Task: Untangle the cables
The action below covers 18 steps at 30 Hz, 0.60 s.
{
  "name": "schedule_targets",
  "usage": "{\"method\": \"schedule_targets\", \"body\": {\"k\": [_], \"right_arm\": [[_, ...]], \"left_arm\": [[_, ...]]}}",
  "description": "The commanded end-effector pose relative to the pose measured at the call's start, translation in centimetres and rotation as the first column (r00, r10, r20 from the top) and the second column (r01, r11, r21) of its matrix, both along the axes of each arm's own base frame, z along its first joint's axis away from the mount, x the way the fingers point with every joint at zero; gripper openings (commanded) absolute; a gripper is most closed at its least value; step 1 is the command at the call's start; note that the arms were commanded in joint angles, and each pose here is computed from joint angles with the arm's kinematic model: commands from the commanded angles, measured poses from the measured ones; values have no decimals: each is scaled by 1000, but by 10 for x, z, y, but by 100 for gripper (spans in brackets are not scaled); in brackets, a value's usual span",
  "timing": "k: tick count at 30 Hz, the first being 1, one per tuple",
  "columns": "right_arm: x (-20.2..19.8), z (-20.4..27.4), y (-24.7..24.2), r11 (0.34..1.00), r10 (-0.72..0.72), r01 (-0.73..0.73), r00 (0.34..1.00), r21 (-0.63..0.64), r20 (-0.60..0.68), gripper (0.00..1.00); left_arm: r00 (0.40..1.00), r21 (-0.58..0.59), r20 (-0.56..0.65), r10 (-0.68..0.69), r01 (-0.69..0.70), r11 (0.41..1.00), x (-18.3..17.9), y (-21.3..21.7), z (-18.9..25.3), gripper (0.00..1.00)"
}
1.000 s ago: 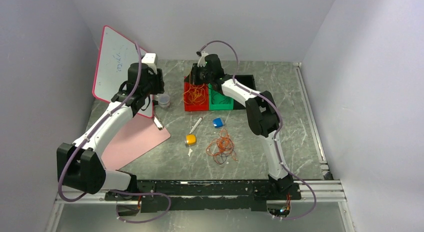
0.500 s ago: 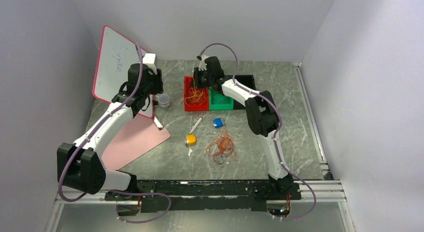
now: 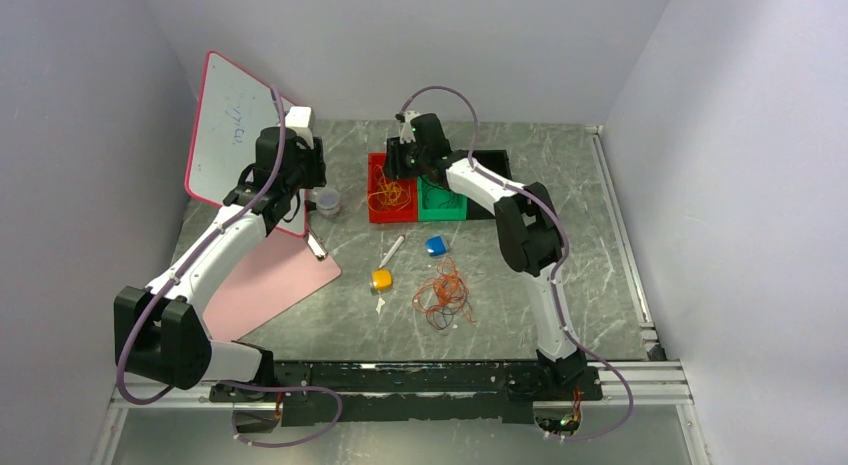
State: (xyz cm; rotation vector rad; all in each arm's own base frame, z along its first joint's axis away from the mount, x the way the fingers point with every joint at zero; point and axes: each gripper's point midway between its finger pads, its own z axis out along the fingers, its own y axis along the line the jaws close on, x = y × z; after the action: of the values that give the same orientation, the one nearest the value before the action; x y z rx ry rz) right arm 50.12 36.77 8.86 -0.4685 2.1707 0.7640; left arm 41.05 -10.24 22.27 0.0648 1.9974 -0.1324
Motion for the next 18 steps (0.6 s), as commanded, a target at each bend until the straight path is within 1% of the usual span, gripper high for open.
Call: {"method": "schedule_targets", "body": {"k": [1,4,9,13,18], "right_arm": [[-2,33,-7,1000,3,-1,997,-26,72,49],[-6,33,-10,997,11,-4,996,-79,86,56],[-10,29,-16,982,11,9,994,-186,108,62],[-18,27,-19,979,19,2,994,-202,105,64],[-21,31,-27,971,21,6,994,-239,110,71]], "left_arm": [[999,-1,46,10,-9,1000,4,5,11,48],[999,-1,45,8,-8,1000,4,4,10,48],[999,-3,47,4,-4,1000,3,4,11,48],[999,-3,48,1,-1,1000,3,3,12,48],[999,-4,43,-5,5,1000,4,2,11,47]]}}
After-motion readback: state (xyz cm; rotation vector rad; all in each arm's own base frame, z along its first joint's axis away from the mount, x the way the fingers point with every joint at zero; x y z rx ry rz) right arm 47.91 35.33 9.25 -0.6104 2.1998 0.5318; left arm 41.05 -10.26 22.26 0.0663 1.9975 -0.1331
